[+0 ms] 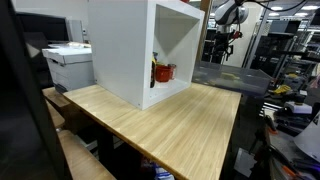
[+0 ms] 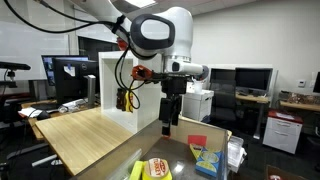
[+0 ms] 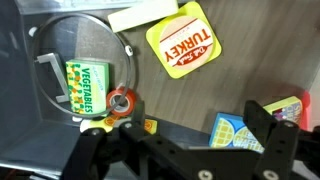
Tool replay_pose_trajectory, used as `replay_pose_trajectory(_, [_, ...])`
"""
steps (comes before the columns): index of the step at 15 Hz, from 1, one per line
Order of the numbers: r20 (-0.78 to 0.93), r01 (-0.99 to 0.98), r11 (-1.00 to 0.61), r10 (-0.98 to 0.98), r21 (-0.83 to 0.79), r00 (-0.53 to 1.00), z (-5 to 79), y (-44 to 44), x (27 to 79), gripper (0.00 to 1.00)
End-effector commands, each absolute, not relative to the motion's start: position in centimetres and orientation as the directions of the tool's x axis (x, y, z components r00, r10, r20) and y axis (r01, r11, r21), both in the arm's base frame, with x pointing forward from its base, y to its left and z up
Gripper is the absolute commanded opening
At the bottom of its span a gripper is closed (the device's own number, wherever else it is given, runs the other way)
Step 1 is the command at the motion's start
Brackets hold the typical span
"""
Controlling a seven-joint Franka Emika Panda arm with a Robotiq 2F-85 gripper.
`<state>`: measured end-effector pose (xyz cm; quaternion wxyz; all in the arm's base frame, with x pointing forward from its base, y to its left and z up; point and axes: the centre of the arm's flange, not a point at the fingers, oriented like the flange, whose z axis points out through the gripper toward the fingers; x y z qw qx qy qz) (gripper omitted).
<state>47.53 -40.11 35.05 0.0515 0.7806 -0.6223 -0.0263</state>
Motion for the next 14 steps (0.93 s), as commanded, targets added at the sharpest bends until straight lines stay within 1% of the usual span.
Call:
replay_pose_trajectory(1, [0.017, -0.997, -0.035, -0.999, 0.072, 0.037, 34.5, -42.1, 46.9, 1.0])
replay_pose_trajectory(4, [0.045, -0.995, 0.078, -0.996, 0.067, -0.075, 33.6, -45.2, 44.7, 1.0])
replay_pose_trajectory(8, [0.049, -0.985, 0.143, -0.989, 0.092, -0.139, 32.5, -48.6, 42.2, 1.0])
replay_pose_trajectory(11, [0.068, -0.986, 0.13, -0.99, 0.106, -0.123, 31.9, -49.1, 42.4, 1.0])
replay_pose_trajectory(12, [0.069, -0.99, 0.055, -0.997, 0.133, -0.046, 31.6, -49.6, 43.3, 1.0])
replay_pose_trajectory(14, [0.073, -0.99, 0.025, -0.997, 0.141, -0.015, 31.5, -50.0, 44.5, 1.0])
